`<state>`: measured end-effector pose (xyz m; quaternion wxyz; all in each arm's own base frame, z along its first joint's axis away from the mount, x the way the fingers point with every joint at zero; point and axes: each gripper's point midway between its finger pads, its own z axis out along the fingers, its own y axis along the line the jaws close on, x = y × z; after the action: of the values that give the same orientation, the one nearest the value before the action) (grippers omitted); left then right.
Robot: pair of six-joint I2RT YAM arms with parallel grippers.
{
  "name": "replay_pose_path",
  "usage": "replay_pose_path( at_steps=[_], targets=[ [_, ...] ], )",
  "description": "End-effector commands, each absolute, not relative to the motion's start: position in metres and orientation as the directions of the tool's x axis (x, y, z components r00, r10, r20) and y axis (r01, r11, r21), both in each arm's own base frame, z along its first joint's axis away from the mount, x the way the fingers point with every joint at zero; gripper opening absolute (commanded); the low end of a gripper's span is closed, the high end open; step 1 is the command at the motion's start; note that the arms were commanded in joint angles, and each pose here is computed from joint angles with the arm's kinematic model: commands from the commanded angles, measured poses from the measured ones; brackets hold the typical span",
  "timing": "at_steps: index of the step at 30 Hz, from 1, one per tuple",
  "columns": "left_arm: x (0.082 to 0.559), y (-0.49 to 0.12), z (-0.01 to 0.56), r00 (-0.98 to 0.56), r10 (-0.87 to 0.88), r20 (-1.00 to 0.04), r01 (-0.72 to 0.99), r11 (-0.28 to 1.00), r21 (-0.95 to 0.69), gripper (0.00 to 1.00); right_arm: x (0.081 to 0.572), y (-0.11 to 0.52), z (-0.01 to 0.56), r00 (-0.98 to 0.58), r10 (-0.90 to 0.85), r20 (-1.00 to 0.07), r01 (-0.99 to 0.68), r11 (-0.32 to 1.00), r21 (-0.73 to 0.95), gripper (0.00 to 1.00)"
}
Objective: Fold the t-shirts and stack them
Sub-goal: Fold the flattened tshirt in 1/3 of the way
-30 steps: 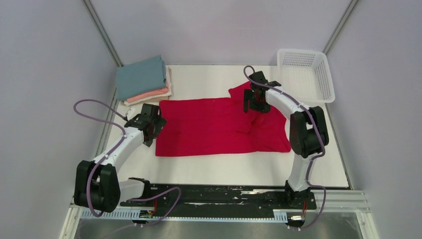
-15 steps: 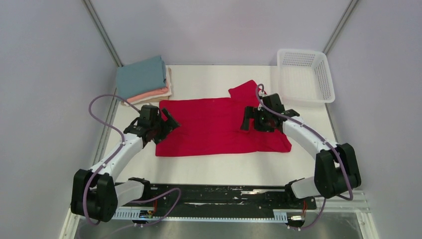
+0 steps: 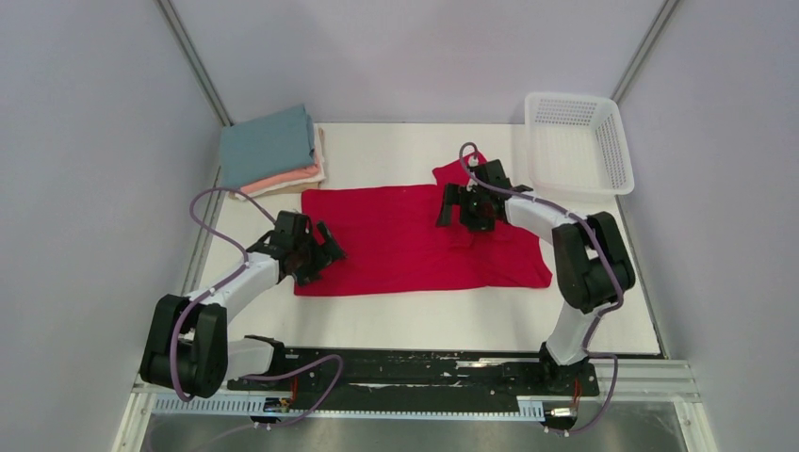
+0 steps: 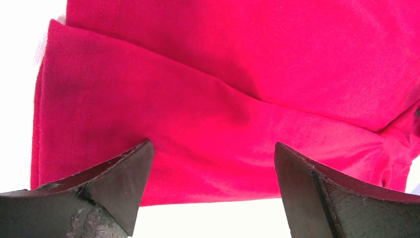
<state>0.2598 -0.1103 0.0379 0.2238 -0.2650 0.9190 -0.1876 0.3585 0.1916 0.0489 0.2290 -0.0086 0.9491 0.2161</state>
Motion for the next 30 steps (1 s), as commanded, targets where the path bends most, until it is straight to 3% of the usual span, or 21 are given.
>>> replay_pose_path(
  at_steps=[1, 9, 12, 16, 21, 25, 30],
  targets=[
    [0.262, -0.099, 0.035, -0.752, -0.551, -0.363, -0.398, 0.817, -0.416, 1.0, 0.411, 0.221, 0.064, -0.85, 0.13, -0.51, -0.153, 0.866, 0.476, 1.0],
    [0.265, -0.097, 0.053, -0.733, -0.55, -0.401, -0.381, 0.819, -0.429, 1.0, 0.473, 0.234, 0.113, -0.764, 0.198, -0.614, -0.163, 0.861, 0.481, 1.0],
    [0.268, -0.098, 0.063, -0.728, -0.545, -0.416, -0.362, 0.82, -0.443, 1.0, 0.455, 0.216, 0.125, -0.75, 0.191, -0.633, -0.138, 0.891, 0.432, 1.0],
    [0.271, -0.104, 0.071, -0.731, -0.539, -0.419, -0.335, 0.818, -0.468, 1.0, 0.391, 0.177, 0.11, -0.761, 0.207, -0.614, -0.05, 0.926, 0.375, 1.0],
    [0.272, -0.104, 0.074, -0.73, -0.531, -0.429, -0.322, 0.822, -0.469, 1.0, 0.324, 0.18, 0.075, -0.862, 0.174, -0.475, -0.056, 0.9, 0.432, 1.0],
    [0.273, -0.102, 0.074, -0.724, -0.536, -0.435, -0.329, 0.822, -0.465, 1.0, 0.327, 0.206, 0.065, -0.878, 0.123, -0.463, -0.107, 0.892, 0.44, 1.0],
    [0.275, -0.103, 0.08, -0.722, -0.536, -0.439, -0.322, 0.821, -0.472, 1.0, 0.38, 0.243, 0.074, -0.855, 0.136, -0.501, -0.129, 0.879, 0.459, 1.0]
  ],
)
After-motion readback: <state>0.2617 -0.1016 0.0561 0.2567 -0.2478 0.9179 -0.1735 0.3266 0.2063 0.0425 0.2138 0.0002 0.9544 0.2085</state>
